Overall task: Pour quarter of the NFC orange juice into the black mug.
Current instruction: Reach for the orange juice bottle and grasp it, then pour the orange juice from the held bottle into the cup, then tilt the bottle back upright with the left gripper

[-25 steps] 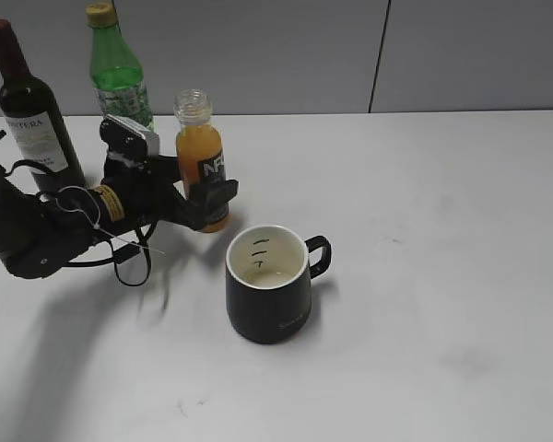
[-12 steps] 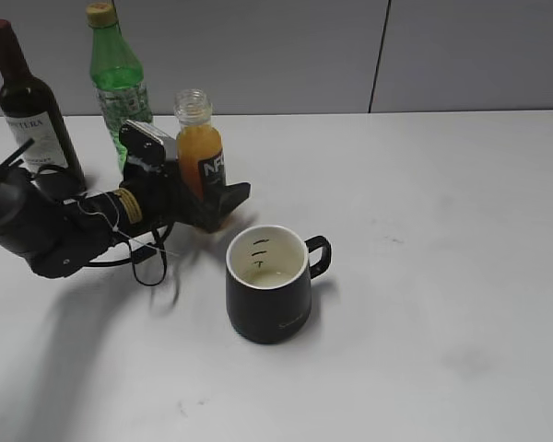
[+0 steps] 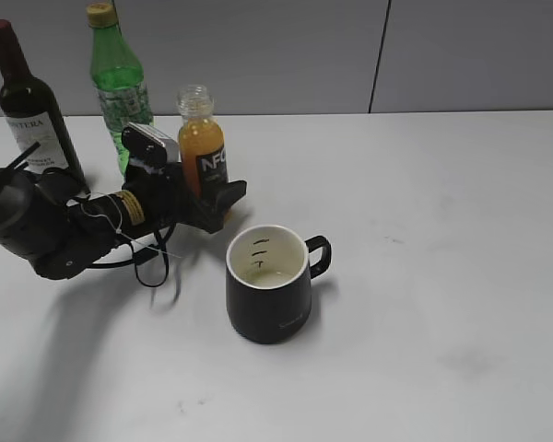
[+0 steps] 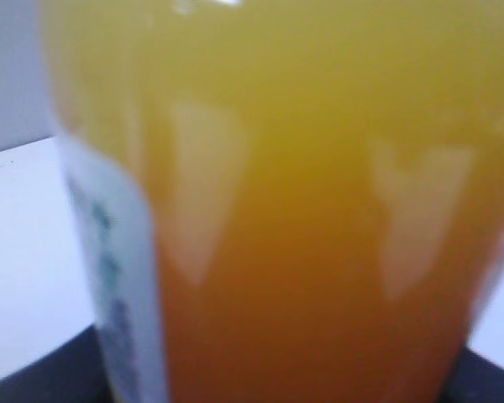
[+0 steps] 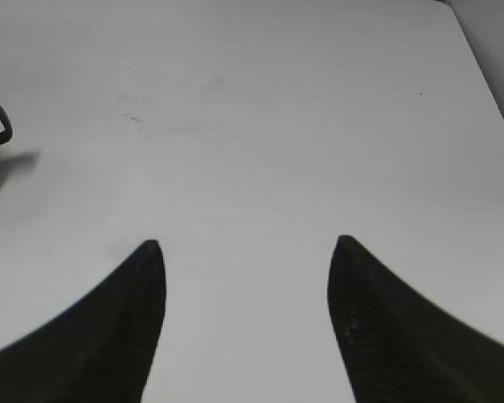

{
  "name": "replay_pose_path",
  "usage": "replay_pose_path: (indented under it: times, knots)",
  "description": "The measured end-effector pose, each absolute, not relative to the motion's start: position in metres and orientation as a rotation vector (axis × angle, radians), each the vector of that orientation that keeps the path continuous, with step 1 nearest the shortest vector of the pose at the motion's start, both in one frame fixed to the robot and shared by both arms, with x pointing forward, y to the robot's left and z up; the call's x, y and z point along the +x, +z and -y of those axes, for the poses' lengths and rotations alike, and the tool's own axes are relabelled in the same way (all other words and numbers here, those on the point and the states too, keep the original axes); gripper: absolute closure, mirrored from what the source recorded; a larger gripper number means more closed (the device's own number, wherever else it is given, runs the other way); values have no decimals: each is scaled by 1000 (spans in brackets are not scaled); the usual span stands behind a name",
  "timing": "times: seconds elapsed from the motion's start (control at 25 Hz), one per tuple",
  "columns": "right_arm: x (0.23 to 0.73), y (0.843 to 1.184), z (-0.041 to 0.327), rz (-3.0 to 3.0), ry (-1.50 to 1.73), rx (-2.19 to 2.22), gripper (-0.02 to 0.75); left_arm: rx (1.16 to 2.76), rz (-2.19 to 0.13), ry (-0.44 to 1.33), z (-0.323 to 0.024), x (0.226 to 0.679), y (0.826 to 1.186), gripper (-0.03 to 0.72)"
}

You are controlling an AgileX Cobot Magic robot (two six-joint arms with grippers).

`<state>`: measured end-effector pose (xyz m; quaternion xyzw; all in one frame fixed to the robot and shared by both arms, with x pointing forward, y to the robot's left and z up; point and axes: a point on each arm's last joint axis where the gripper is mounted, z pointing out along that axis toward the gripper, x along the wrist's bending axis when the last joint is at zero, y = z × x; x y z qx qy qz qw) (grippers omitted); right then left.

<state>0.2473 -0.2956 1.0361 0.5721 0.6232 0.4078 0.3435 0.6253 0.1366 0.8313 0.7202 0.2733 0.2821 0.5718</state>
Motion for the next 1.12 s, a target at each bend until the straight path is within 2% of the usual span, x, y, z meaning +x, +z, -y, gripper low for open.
replay_pose_path:
  times: [0.08, 0.8, 1.12]
  knots:
    - [247, 1036, 296, -1619, 1060, 1486, 272, 1686, -638, 663, -136, 625, 831, 218]
    - [247, 1036, 296, -1619, 1060, 1486, 272, 1651, -622, 668, -136, 623, 836, 218]
    - [247, 1036, 296, -1619, 1060, 1486, 272, 1622, -533, 750, -138, 617, 876, 218]
